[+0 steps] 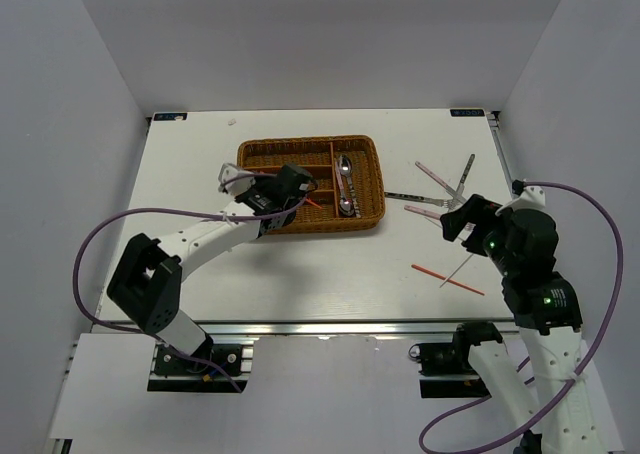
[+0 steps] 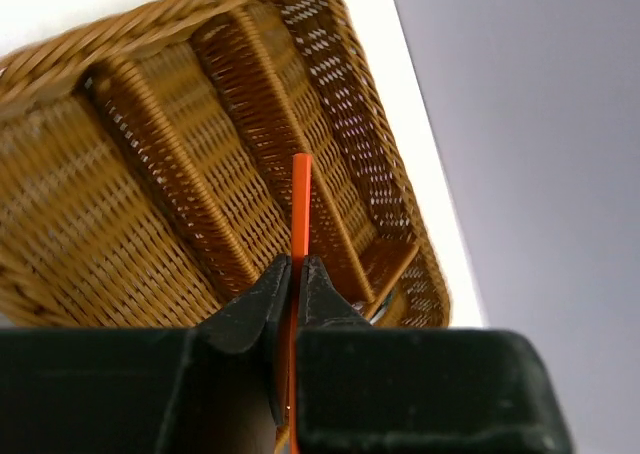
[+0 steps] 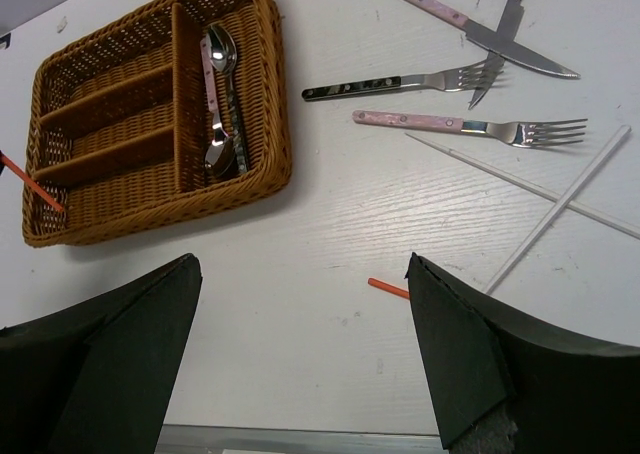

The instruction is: Sort the eating utensils into containers

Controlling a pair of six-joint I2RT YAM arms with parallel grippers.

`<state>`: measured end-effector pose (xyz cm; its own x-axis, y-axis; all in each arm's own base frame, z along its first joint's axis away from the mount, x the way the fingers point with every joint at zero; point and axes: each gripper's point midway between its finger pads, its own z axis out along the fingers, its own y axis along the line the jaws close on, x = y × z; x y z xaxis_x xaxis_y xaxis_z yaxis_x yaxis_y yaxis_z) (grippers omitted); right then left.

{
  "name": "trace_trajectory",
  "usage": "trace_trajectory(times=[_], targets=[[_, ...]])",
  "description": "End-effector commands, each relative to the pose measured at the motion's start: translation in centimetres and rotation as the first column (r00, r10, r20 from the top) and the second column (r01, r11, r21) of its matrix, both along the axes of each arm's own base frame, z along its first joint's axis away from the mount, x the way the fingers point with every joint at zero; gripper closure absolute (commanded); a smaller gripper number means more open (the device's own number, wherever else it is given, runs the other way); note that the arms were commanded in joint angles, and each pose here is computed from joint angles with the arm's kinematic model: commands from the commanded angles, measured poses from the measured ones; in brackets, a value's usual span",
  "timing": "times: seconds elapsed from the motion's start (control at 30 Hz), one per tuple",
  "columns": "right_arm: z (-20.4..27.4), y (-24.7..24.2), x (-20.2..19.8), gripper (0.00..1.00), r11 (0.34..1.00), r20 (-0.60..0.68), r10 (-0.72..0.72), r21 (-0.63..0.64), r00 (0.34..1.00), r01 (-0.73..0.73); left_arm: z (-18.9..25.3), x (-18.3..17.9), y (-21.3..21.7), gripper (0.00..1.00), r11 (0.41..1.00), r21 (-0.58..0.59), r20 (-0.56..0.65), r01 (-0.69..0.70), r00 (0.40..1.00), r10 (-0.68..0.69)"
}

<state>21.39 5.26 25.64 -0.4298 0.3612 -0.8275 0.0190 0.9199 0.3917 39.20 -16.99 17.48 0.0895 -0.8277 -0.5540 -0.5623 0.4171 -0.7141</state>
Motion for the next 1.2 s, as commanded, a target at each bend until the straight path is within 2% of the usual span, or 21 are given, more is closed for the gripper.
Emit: trace_trajectory(times=[0.0,0.27,0.3,0.37,0.4,0.43,0.57,0.6,0.63,0.8,0.87,0.9,0.97,1.0,1.07,1.1,1.17], targets=[[0.6,0.8,0.7,0.12,0.999,0.036,0.034,0.023,0.999,-0.035,-0.8,-0.6,1.7,1.0,0.964,-0.189,0.074,-0.186,0.976,0.203],[0.5,0.9,1.0,0.12,0.999,0.028,0.039,0.014,0.999,-0.039,-5.5,-0.3,0.5,1.0,0.945,-0.231,0.027,-0.233,0.969,0.245],[0.4,0.9,1.0,0.12,0.999,0.027,0.042,0.011,0.999,-0.042,-5.6,-0.5,0.2,0.97,0.941,-0.241,0.027,-0.237,0.968,0.251],[0.2,0.8,1.1,0.12,0.999,0.019,0.043,0.005,0.999,-0.043,-6.2,-0.5,0.2,0.9,0.942,-0.231,0.025,-0.243,0.966,0.256],[0.0,1.4,1.0,0.12,0.997,0.012,0.074,0.015,0.997,-0.074,-6.3,-0.6,0.2,0.8,0.938,-0.238,0.027,-0.252,0.964,0.266],[-0.2,1.5,1.1,0.12,0.997,0.004,0.078,0.014,0.997,-0.078,-6.6,-0.7,0.3,0.76,0.937,-0.238,0.023,-0.256,0.963,0.269],[-0.6,1.5,1.1,0.12,0.997,-0.005,0.081,0.007,0.997,-0.081,-7.2,-0.9,0.7,0.7,0.93,-0.241,0.029,-0.276,0.956,0.291],[-0.6,1.5,1.1,0.12,0.997,-0.007,0.083,0.006,0.997,-0.083,-7.4,-0.9,0.8,0.66,0.929,-0.243,0.028,-0.279,0.955,0.294],[-0.7,1.5,1.2,0.12,0.997,-0.009,0.083,0.005,0.996,-0.083,-7.6,-1.1,0.9,0.58,0.928,-0.244,0.024,-0.281,0.955,0.296],[-1.7,2.4,1.3,0.12,0.989,-0.03,0.146,0.001,0.989,-0.146,-7.1,-1.0,0.4,0.34,0.93,-0.262,0.024,-0.259,0.961,0.274],[-2.5,3.1,1.1,0.12,0.98,-0.041,0.197,0.008,0.98,-0.197,-4.9,-0.7,0.1,0.23,0.934,-0.281,0.063,-0.22,0.967,0.247],[-2.8,3.2,1.2,0.12,0.978,-0.044,0.209,0.0,0.977,-0.209,-3.9,-0.7,-0.1,0.19,0.957,-0.226,0.067,-0.18,0.978,0.199],[-3.9,3.1,1.4,0.13,0.979,-0.079,0.203,-0.016,0.976,-0.205,0.2,-0.3,-0.6,0.09,0.976,-0.196,0.118,-0.097,0.986,0.122],[-4.7,3.3,1.6,0.14,0.977,-0.116,0.207,-0.029,0.971,-0.212,1.8,-0.3,-0.8,0.06,0.995,-0.093,0.111,-0.031,0.993,0.041],[-6.1,2.7,2.0,0.16,0.982,-0.166,0.158,-0.078,0.973,-0.173,5.2,-0.8,-1.0,0.03,0.998,-0.034,0.115,0.057,0.992,-0.053],[-8.3,3.0,2.5,0.16,0.978,-0.226,0.154,-0.101,0.962,-0.181,5.8,-1.4,-1.3,0.02,0.988,0.044,0.069,0.145,0.987,-0.148],[-11.2,3.7,2.5,0.15,0.965,-0.317,0.183,-0.124,0.931,-0.232,9.1,-2.8,-1.1,0.02,0.967,0.081,0.1,0.243,0.963,-0.251]])
